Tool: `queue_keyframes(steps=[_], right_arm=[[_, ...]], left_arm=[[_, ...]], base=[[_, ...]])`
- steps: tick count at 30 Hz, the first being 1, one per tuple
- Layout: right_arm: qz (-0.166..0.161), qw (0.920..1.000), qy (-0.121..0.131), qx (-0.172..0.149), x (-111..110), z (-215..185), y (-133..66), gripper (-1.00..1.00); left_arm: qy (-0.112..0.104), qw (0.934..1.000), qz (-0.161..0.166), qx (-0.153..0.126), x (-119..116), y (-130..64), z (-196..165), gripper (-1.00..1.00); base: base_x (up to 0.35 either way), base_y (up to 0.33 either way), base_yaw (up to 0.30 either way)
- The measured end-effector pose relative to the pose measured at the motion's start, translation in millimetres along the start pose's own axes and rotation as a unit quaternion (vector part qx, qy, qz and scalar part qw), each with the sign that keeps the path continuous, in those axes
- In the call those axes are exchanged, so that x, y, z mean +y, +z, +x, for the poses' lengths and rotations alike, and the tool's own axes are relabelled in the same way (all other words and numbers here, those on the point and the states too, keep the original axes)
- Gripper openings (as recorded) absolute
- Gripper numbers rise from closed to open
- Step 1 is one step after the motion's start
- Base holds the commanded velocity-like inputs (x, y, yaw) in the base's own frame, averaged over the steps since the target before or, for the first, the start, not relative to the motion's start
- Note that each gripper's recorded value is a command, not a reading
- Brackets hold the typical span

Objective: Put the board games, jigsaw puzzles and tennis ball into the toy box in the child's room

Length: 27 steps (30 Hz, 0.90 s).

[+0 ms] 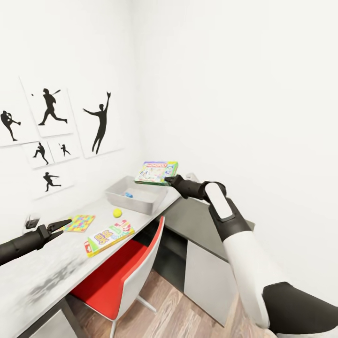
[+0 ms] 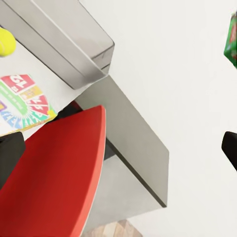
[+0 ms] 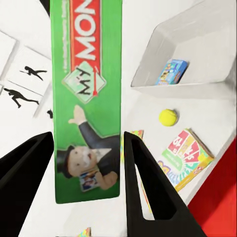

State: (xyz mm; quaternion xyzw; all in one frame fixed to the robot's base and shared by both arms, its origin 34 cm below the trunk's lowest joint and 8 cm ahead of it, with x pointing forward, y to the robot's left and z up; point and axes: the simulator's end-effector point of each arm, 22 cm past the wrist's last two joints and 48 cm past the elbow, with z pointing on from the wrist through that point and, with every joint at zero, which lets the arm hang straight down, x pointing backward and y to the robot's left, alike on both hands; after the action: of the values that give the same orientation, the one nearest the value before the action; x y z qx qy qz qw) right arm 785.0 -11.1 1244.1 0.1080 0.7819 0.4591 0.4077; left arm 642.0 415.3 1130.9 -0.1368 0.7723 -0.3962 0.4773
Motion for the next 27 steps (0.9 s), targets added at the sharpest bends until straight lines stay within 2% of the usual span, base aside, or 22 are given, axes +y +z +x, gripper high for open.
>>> queue_keyframes(steps=[3,9,13,19,24,27], right_arm=[[0.025,0.9996,0.010,0.013,-15.4,4.2,7.3,-1.00],[0.032,0.9992,0.015,0.018,-19.7,5.2,9.6,-1.00],[0.032,0.9992,0.015,0.018,-19.9,5.2,9.8,-1.00],[0.032,0.9992,0.015,0.018,-19.7,5.1,10.0,-1.00],[0.031,0.9993,0.014,0.018,-19.0,4.4,9.9,-1.00],[0.024,0.9995,0.015,0.013,-10.2,-2.5,9.0,-1.00]], left_arm=[[0.000,1.0000,0.000,0.000,-0.3,-0.2,-0.1,1.00],[-0.001,1.0000,0.003,-0.001,-1.1,-0.8,-1.2,1.00],[-0.001,0.9997,0.023,-0.003,-9.3,-2.8,-2.6,1.00],[0.000,0.9957,0.092,0.001,-32.0,-19.9,-4.7,1.00],[0.000,0.9876,0.157,0.006,-57.5,-30.1,-1.3,1.00],[-0.004,0.9818,0.190,0.011,-69.8,-34.6,4.5,1.00]], base=[[0.251,-0.017,0.000],[0.073,-0.004,0.000],[0.008,0.000,0.075],[0.001,0.000,0.248],[0.008,0.000,0.283],[0.143,0.000,0.287]])
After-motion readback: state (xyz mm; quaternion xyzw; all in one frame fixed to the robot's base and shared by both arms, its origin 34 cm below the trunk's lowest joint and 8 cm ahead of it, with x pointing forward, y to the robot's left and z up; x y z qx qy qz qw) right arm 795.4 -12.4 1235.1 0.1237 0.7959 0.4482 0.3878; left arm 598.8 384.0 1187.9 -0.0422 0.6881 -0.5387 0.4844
